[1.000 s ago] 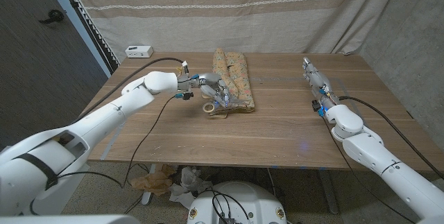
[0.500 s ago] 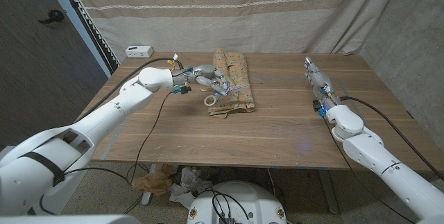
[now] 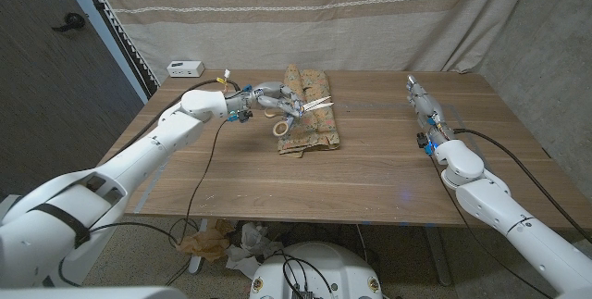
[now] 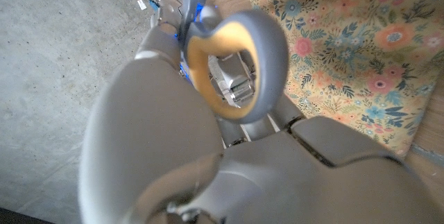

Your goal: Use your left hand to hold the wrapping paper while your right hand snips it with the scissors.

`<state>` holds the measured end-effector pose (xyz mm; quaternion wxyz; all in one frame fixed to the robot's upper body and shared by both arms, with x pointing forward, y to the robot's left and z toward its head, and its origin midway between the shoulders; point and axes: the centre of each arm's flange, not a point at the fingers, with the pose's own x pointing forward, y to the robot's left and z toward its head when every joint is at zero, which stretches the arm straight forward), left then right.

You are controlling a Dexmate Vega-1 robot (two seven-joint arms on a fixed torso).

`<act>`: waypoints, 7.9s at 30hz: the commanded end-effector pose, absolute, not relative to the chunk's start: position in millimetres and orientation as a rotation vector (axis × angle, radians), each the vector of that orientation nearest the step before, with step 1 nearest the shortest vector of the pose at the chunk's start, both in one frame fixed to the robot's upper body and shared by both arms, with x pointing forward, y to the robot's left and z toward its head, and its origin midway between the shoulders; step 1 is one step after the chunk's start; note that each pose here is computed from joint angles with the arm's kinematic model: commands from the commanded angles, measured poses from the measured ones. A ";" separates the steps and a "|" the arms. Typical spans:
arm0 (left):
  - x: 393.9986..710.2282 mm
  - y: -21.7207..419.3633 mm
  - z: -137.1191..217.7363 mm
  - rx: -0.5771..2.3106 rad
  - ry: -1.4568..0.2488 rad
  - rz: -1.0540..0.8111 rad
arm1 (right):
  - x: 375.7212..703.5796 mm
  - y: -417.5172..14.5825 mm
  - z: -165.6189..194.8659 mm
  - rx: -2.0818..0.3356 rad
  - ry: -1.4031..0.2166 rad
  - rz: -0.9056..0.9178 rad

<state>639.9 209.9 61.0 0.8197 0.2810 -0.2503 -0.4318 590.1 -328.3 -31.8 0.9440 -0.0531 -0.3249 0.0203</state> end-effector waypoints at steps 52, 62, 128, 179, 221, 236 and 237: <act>652.6 206.6 52.9 -0.053 -0.539 -0.937 | 602.1 -329.0 -25.9 -0.111 -0.656 0.072; 652.2 199.6 58.4 -0.082 -0.571 -0.937 | 603.4 -329.7 -26.2 -0.111 -0.658 0.091; 655.4 146.5 34.6 -0.440 -0.528 -1.009 | 604.2 -350.1 -40.2 -0.087 -0.634 0.077; 685.4 137.9 86.0 -0.475 -0.680 -0.989 | 587.0 -328.5 -21.7 -0.016 -0.647 0.280; 687.8 102.3 102.0 -0.484 -0.686 -1.076 | 578.3 -316.5 -33.2 0.131 -0.622 0.554; 691.6 75.1 107.3 -0.514 -0.621 -1.080 | 573.2 -317.6 -33.8 0.132 -0.614 0.643; 691.6 74.0 107.5 -0.516 -0.618 -1.080 | 573.1 -317.4 -33.9 0.125 -0.617 0.645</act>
